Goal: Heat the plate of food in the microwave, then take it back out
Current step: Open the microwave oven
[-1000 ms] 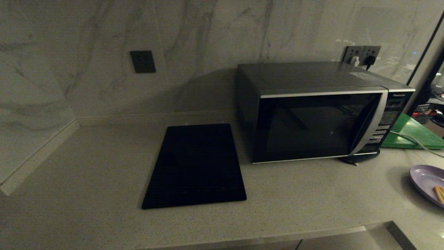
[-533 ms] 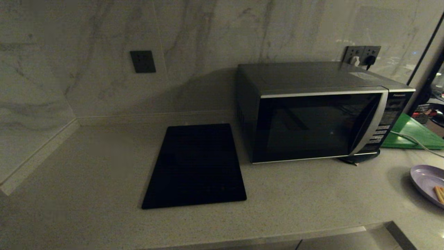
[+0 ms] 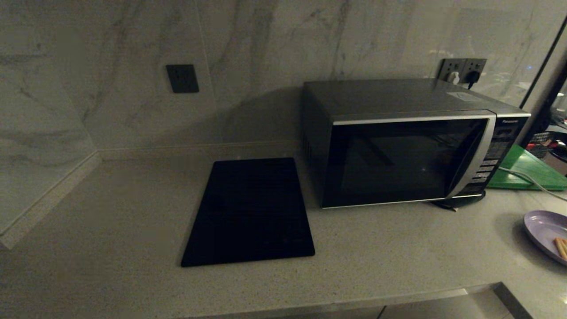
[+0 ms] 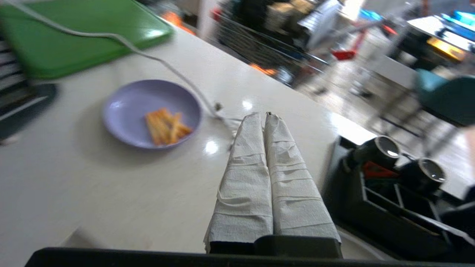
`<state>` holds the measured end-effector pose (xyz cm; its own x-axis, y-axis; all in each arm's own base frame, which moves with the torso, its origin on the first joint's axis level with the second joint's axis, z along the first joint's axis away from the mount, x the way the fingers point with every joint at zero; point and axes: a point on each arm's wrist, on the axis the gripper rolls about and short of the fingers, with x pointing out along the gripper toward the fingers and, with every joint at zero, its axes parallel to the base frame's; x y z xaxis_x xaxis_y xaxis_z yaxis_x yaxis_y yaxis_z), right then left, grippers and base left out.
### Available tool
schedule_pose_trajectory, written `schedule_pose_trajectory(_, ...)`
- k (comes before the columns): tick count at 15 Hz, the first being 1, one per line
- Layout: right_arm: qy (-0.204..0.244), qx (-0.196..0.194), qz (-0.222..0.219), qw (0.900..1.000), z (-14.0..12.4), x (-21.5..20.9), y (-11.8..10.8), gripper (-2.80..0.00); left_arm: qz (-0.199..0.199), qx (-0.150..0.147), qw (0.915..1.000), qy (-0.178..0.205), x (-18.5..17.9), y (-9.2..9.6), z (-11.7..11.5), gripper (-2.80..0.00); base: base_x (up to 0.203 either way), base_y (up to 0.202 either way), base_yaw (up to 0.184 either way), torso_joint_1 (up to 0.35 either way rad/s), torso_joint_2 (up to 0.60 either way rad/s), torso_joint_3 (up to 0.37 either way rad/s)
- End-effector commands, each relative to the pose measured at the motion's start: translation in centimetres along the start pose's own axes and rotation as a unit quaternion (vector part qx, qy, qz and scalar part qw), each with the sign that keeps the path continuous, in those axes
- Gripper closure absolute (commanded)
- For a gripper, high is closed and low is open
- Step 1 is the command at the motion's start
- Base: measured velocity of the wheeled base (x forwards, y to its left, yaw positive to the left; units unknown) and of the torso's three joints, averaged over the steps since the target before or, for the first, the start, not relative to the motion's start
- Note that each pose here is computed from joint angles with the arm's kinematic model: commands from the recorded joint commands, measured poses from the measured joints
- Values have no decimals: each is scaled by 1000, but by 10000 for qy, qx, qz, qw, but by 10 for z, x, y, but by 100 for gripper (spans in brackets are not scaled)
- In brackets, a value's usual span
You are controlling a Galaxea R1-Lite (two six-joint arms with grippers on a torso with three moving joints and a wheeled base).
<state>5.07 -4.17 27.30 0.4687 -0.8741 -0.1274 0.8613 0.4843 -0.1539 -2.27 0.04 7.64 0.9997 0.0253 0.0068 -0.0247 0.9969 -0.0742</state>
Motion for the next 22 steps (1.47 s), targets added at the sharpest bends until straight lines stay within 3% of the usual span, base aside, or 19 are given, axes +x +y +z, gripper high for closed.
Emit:
schedule_pose_trajectory(1, 497, -358, -146, 9980, 3, 50, 32, 0, 4, -5, 10000, -3, 0, 0, 0, 0, 0, 0, 0, 0, 0, 0)
schedule_pose_trajectory(3, 566, -461, -279, 9969, 3, 80, 54, -10, 3, -5, 10000, -5, 0, 0, 0, 0, 0, 0, 0, 0, 0, 0)
schedule_pose_trajectory(4, 611, -522, -377, 9961, -1, 94, 65, -280, 3, -5, 10000, -5, 0, 0, 0, 0, 0, 0, 0, 0, 0, 0)
schedule_pose_trajectory(11, 671, -783, -472, 9935, -33, 153, 144, -280, 4, -5, 10000, 3, 0, 0, 0, 0, 0, 0, 0, 0, 0, 0)
schedule_pose_trajectory(14, 62, -245, -858, 9960, -43, 166, 194, -280, 4, -5, 10000, 0, 0, 0, 0, 0, 0, 0, 0, 0, 0, 0)
schedule_pose_trajectory(17, -433, 418, -1239, 9905, -52, 150, 238, -280, 3, -5, 10000, -5, 0, 0, 0, 0, 0, 0, 0, 0, 0, 0)
schedule_pose_trajectory(19, -448, 391, -1205, 9909, -56, 128, 252, -280, 3, -5, 10000, -5, 0, 0, 0, 0, 0, 0, 0, 0, 0, 0)
schedule_pose_trajectory(22, -559, 507, -769, 9942, -54, 95, 266, -280, 3, -5, 10000, -5, 0, 0, 0, 0, 0, 0, 0, 0, 0, 0)
